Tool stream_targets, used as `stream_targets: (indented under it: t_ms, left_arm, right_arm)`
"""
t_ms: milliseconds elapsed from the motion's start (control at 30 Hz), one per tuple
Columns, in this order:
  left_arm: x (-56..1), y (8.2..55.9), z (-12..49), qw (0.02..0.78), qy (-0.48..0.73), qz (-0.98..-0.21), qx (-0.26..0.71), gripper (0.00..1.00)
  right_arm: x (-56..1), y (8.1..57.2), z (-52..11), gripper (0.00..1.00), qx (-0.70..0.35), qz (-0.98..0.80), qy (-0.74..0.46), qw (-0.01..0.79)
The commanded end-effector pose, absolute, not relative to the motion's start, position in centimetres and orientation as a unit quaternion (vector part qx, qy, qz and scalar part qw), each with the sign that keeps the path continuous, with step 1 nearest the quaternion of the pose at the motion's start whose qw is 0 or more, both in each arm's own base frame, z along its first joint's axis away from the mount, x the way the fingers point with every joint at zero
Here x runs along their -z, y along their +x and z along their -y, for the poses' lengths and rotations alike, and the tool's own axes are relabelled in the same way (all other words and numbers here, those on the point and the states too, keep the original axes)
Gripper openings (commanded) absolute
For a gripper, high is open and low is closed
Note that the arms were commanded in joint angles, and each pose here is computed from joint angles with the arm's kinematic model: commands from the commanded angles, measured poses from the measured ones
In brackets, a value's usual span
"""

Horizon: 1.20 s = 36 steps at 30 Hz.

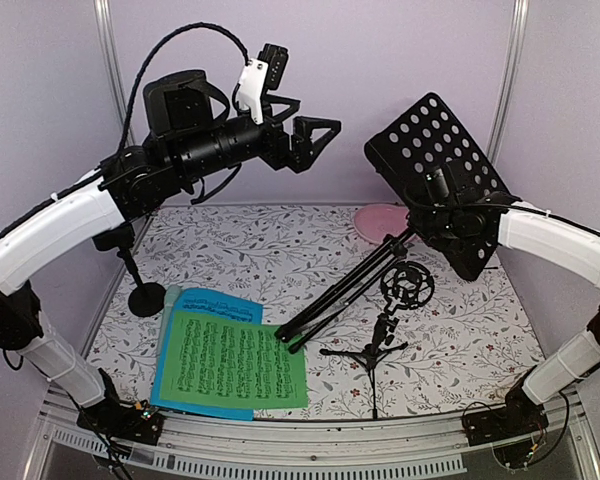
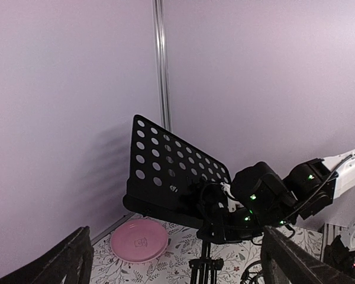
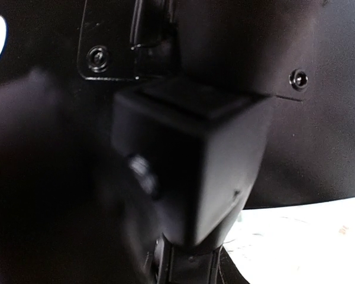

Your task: Pack up the instrument practice props

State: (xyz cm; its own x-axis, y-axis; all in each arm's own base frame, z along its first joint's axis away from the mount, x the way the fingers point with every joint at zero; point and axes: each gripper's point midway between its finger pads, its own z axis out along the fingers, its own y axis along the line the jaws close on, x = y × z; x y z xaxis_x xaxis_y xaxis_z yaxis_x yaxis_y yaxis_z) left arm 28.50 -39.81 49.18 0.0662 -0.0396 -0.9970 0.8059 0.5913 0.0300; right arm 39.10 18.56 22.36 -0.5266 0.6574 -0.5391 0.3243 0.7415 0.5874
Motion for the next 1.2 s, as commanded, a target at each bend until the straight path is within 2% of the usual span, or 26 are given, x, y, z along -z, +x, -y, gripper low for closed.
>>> stream_targets:
  t_ms: [0,67,200,400,1033,1167]
  left_arm:
    - [-48.3,27.7,39.7,0.649,0.317,-0.612,0.321,0.99]
    - [-48.1,27.7,39.8,0.646,0.316,-0.615,0.323,0.98]
    - [-47.7,27.5,40.2,0.643,0.317,-0.617,0.326,0.98]
    - [-47.1,27.6,40.7,0.637,0.319,-0.62,0.327,0.97]
    - [-46.0,28.1,41.8,0.633,0.332,-0.627,0.31,0.97]
    - [-45.6,28.2,41.8,0.632,0.335,-0.628,0.305,0.97]
  right_arm:
    - [-31.1,39.8,-13.6,0.0,-0.226,-0.724,0.416,0.502]
    - [-29.8,39.5,-12.7,0.0,-0.222,-0.712,0.459,0.483]
    - [-25.2,38.7,-10.8,0.0,-0.197,-0.7,0.564,0.392]
    - [-20.5,38.5,-10.5,0.0,-0.205,-0.695,0.637,0.263]
    - [-12.3,39.3,-10.3,0.0,-0.188,-0.716,0.648,0.178]
    - [-11.8,39.5,-10.4,0.13,-0.188,-0.721,0.645,0.172]
